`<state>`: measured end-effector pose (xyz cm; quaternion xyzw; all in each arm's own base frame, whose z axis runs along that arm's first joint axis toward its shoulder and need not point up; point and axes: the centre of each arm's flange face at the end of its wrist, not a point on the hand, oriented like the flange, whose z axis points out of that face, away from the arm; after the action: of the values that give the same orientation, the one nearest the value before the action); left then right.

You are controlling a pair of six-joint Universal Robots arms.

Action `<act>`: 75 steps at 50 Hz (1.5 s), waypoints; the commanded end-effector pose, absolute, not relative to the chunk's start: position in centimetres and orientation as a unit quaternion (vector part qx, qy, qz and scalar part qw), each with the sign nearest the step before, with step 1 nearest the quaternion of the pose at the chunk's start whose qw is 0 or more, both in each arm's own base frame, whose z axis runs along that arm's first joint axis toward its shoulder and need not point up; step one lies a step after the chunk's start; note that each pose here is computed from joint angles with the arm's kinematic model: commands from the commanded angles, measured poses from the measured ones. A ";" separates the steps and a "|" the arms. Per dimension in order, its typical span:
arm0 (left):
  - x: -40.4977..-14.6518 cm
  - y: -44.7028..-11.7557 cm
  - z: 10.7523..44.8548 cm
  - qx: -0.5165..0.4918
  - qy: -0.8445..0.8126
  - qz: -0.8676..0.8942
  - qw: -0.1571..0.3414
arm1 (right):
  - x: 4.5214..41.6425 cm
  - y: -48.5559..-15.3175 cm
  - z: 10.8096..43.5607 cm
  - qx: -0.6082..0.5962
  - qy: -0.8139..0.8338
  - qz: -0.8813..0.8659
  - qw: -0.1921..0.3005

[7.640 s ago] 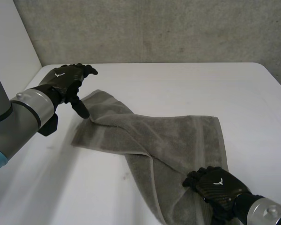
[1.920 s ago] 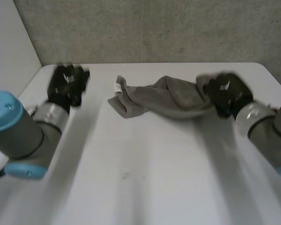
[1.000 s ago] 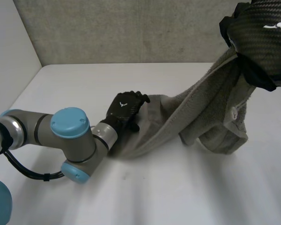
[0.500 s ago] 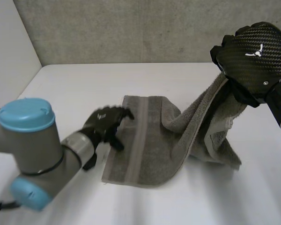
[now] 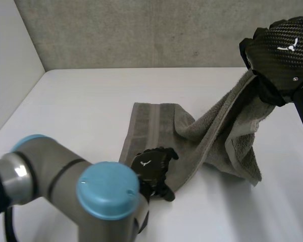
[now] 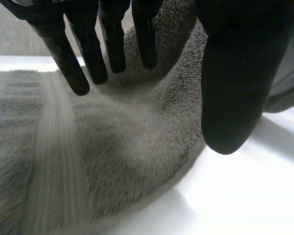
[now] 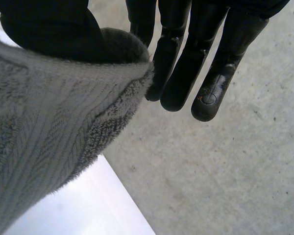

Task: Fold the towel.

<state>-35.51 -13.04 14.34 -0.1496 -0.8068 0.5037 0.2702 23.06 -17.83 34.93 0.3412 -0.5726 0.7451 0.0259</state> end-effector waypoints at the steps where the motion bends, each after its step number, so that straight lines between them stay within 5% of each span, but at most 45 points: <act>1: -38.0 -14.3 13.4 -0.120 -0.787 0.544 0.266 | 23.4 -16.2 36.1 0.338 -0.558 0.758 0.010; 18: -39.6 -16.1 11.4 -0.093 -0.774 0.559 0.282 | 23.7 -15.0 36.8 0.332 -0.546 0.769 0.005; 31: -36.6 -19.5 11.7 -0.066 -0.790 0.564 0.233 | 23.6 -15.6 37.2 0.327 -0.544 0.773 0.008; 40: -29.9 -25.1 20.7 -0.044 -0.743 0.652 0.144 | 24.1 -16.6 34.9 0.351 -0.573 0.741 0.012; 46: -26.7 -25.7 25.7 -0.136 -0.696 0.701 0.076 | 23.8 -18.3 31.5 0.373 -0.621 0.689 0.026; 51: -25.1 -24.7 26.6 -0.200 -0.680 0.705 0.030 | 23.9 -19.4 27.8 0.413 -0.672 0.614 0.020; 61: -21.4 -23.0 23.0 -0.342 -0.741 0.570 -0.094 | 23.9 -19.7 21.3 0.524 -0.731 0.437 -0.005; 69: -22.6 -23.6 17.9 -0.387 -0.780 0.487 -0.067 | 25.2 -21.7 18.9 0.562 -0.724 0.399 -0.006; 75: -24.8 -29.2 16.9 -0.368 -0.743 0.554 -0.076 | 27.2 -26.2 21.2 0.499 -0.710 0.498 -0.006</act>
<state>-22.81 -24.41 17.72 -0.3880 -0.7756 0.4929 -0.0708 25.54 -22.39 19.33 0.5526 -0.7229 0.4148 -0.0068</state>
